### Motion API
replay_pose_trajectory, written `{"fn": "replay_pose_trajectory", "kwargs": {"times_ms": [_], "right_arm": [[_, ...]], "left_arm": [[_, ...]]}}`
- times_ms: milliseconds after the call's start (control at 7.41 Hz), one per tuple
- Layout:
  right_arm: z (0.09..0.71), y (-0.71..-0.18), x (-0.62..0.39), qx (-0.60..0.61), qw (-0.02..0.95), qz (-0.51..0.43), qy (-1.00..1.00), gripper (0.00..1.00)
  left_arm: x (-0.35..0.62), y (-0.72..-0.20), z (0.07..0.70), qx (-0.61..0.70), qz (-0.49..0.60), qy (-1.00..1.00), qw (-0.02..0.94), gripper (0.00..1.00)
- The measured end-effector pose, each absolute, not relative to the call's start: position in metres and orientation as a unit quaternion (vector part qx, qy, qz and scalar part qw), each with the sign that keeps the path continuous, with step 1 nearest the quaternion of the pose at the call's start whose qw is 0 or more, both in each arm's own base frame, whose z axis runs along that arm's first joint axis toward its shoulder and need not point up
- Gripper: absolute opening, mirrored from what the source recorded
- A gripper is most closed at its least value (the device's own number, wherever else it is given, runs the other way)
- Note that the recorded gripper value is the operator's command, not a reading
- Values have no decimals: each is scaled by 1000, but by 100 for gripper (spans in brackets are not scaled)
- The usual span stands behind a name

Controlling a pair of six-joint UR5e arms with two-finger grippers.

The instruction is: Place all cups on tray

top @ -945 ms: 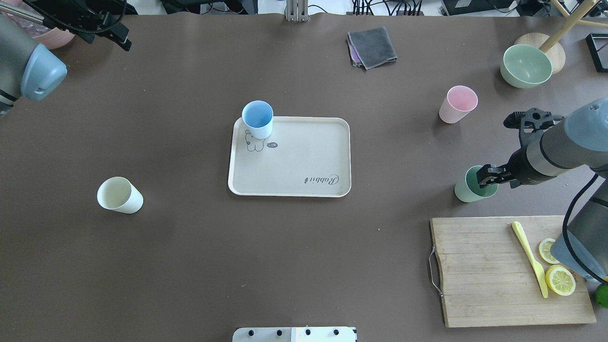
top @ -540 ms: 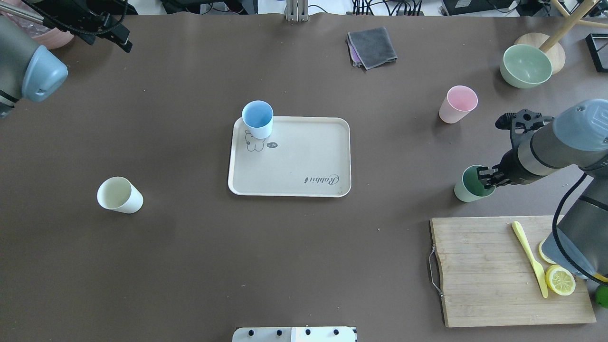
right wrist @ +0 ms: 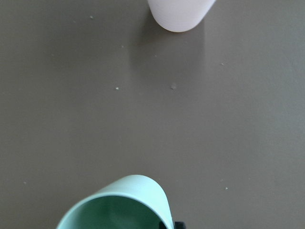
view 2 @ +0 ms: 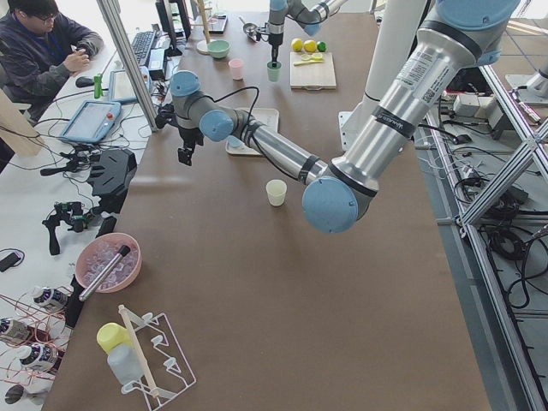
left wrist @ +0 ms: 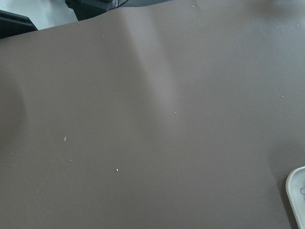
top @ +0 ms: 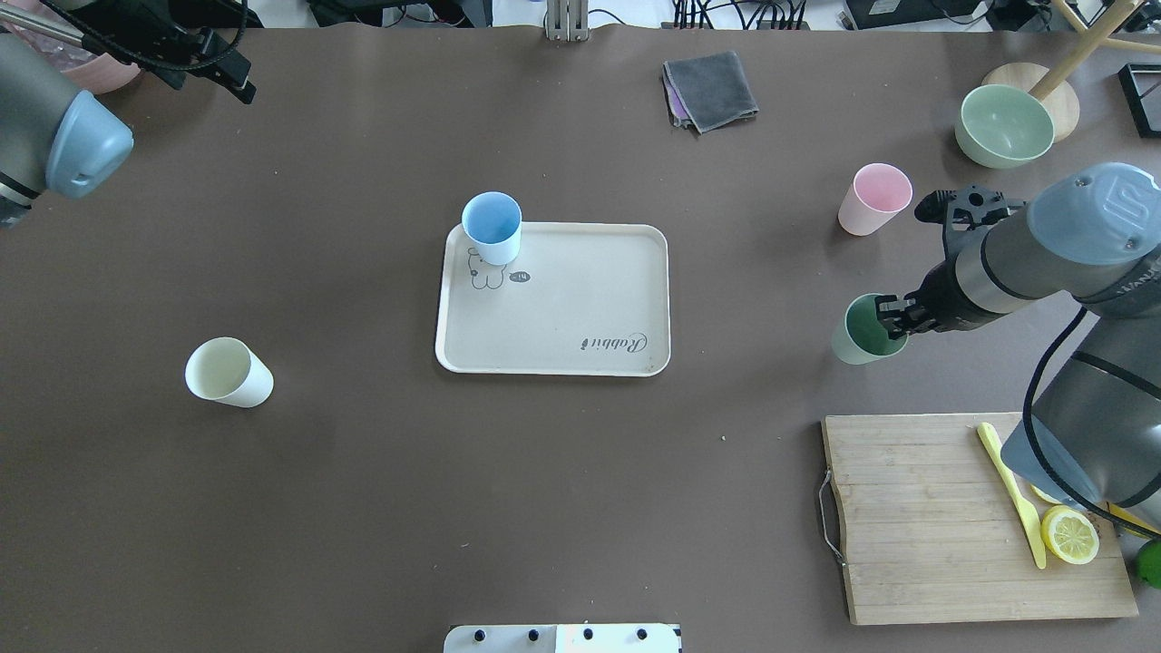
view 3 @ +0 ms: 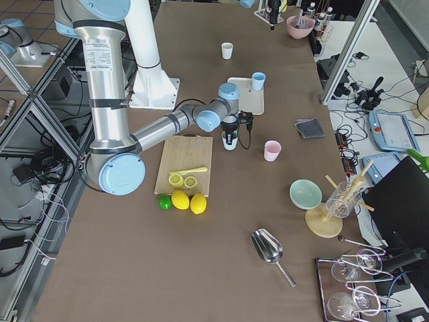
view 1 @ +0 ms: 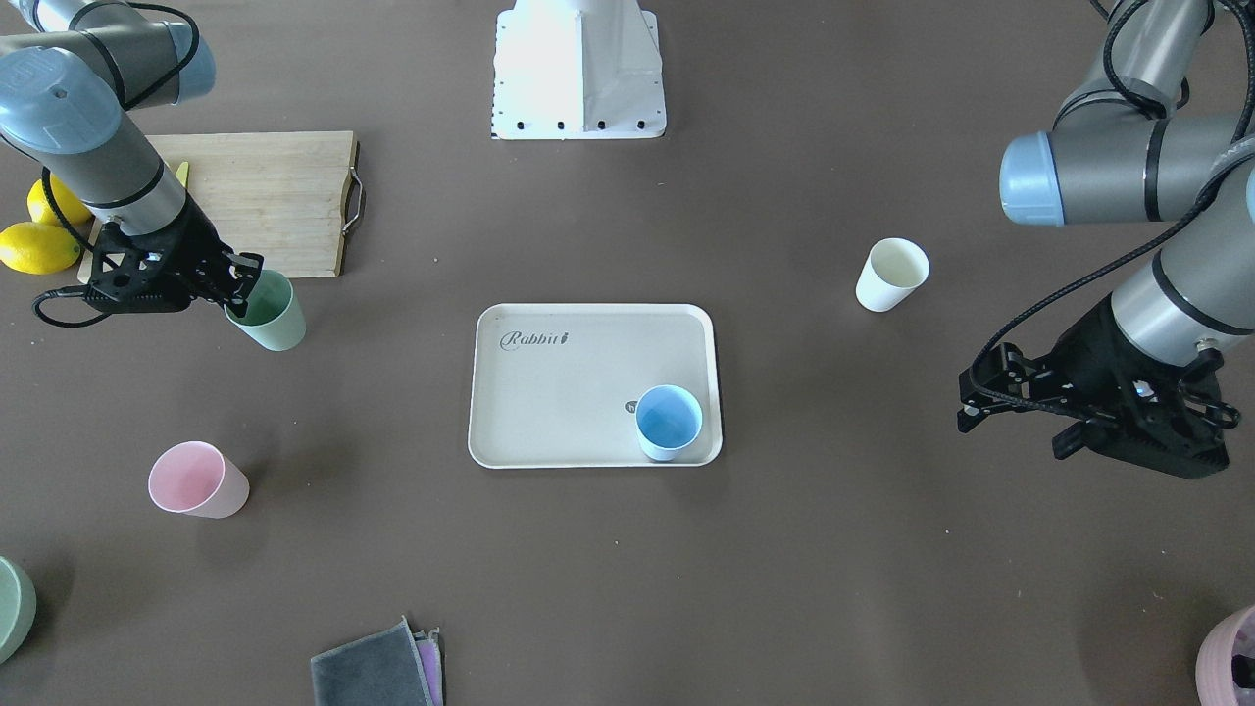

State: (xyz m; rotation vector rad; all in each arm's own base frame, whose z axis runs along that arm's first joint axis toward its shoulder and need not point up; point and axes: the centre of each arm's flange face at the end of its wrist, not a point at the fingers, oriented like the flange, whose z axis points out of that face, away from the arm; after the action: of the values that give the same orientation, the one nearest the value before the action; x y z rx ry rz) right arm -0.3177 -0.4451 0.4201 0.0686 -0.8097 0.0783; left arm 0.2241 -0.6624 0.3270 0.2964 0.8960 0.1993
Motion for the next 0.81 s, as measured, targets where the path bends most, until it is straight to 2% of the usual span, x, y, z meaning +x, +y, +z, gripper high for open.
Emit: {"fn": "replay_pose_trajectory", "kwargs": {"times_ms": [540, 810], "right_arm": [[301, -480, -411, -12, 893, 137, -428, 0], [259, -478, -468, -29, 890, 161, -425, 0]], "left_arm": [[232, -660, 328, 139, 99, 431, 886, 99], [236, -659, 330, 136, 101, 431, 886, 99]]}}
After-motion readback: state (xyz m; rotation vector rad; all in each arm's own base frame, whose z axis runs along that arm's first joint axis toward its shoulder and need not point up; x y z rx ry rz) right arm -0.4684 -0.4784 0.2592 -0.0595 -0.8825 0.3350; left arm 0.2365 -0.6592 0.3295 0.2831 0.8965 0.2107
